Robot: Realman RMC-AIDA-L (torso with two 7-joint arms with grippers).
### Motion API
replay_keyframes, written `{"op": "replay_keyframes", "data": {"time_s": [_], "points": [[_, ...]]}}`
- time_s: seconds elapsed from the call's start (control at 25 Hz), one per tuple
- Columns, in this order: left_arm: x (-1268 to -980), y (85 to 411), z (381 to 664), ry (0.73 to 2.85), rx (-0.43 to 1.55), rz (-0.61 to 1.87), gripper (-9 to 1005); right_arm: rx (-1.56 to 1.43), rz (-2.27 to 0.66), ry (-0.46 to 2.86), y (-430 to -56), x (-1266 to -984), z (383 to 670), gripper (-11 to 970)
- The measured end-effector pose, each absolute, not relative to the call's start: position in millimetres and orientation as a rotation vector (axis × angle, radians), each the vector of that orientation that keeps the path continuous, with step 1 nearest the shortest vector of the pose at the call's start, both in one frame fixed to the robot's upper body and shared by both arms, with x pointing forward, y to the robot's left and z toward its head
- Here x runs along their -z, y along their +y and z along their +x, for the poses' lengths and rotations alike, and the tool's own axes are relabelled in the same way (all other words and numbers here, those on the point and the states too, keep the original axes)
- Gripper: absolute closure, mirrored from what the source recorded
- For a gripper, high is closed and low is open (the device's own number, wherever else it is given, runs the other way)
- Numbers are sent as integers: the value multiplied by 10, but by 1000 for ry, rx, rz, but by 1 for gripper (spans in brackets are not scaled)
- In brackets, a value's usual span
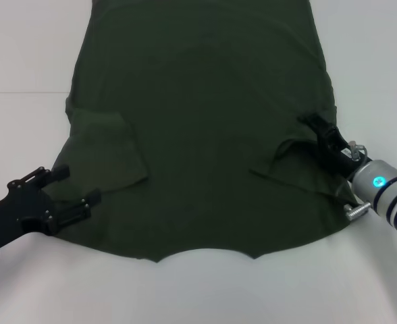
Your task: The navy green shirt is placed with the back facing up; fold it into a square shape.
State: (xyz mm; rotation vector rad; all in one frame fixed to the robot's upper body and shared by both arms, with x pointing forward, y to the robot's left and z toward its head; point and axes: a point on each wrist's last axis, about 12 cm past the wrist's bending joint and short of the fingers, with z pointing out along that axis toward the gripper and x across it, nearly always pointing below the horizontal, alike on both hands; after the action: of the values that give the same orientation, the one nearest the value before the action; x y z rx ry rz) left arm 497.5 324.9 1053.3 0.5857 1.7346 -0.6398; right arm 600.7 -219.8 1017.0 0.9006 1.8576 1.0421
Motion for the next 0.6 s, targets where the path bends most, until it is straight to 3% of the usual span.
{"op": "replay_keyframes", "data": {"time_s": [0.6], "points": [[-10519, 3264, 4949, 1735, 630, 589, 133, -1030, 882, 1870, -2147, -10227, 6094, 12]]}}
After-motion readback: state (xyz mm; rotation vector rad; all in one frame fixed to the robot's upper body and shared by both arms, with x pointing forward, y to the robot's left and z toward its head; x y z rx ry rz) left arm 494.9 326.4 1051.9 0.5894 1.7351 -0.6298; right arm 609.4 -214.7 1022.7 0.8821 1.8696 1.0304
